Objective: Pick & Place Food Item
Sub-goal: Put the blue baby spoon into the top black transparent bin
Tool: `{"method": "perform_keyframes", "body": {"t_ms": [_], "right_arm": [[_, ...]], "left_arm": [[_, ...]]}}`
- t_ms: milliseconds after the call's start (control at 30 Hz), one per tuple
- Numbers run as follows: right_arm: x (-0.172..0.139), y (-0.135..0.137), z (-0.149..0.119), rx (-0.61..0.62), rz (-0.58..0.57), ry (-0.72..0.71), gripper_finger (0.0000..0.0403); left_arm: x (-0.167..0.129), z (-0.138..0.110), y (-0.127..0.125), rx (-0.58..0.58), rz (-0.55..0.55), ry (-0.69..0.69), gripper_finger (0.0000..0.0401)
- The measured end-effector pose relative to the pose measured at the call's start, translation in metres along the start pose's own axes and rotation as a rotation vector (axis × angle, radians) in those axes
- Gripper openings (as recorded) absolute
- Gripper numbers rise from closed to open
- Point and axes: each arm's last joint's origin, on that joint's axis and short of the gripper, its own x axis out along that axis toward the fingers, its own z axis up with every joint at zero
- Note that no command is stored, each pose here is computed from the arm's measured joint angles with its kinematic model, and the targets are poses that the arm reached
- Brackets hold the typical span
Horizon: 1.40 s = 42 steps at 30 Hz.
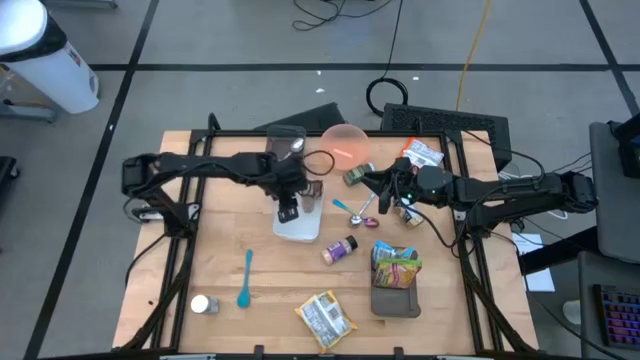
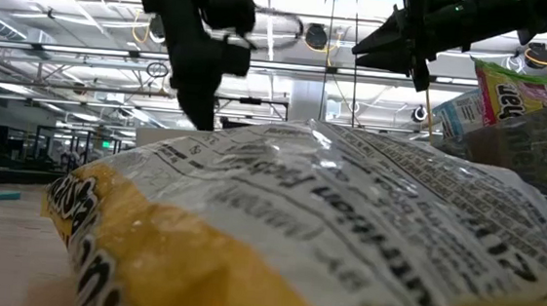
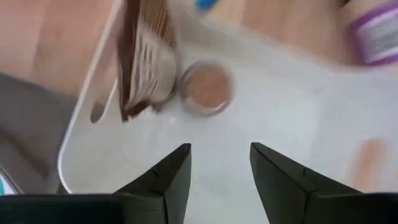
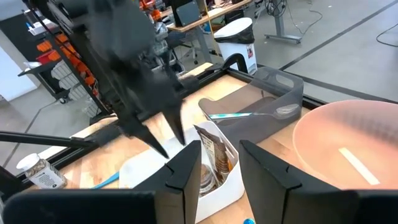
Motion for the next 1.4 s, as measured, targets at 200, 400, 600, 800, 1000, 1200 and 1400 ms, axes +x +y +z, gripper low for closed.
{"method": "perform_keyframes", "body": {"t_ms": [200, 400, 600, 800, 1000, 1200, 1400], "right_arm": [[0.0, 0.0, 0.001, -0.005, 0.001, -0.008, 0.01], [0.0, 0.0, 0.001, -0.003, 0.003, -0.014, 0.01], [0.0, 0.001, 0.003, 0.004, 0.013, -0.034, 0.01], [0.0, 0.004, 0.007, 0.034, 0.032, -0.067, 0.0101], [0.0, 0.004, 0.006, 0.075, 0.061, -0.052, 0.0101], [-0.001, 0.009, 0.004, 0.095, 0.119, -0.023, 0.0124], [0.0, 0.013, 0.0, 0.094, 0.133, -0.006, 0.0189]], "left_arm": [[-0.056, -0.003, -0.007, -0.091, -0.082, -0.175, 0.017], [-0.103, -0.019, -0.011, -0.128, -0.101, -0.273, 0.017], [-0.133, -0.044, -0.013, -0.134, -0.113, -0.256, 0.017], [-0.148, -0.069, -0.018, -0.223, -0.132, -0.146, 0.017], [-0.15, -0.089, -0.028, -0.38, -0.157, 0.027, 0.017], [-0.145, -0.095, -0.047, -0.551, -0.113, 0.106, 0.017], [-0.135, -0.108, -0.068, -0.752, -0.048, 0.157, 0.017]]}}
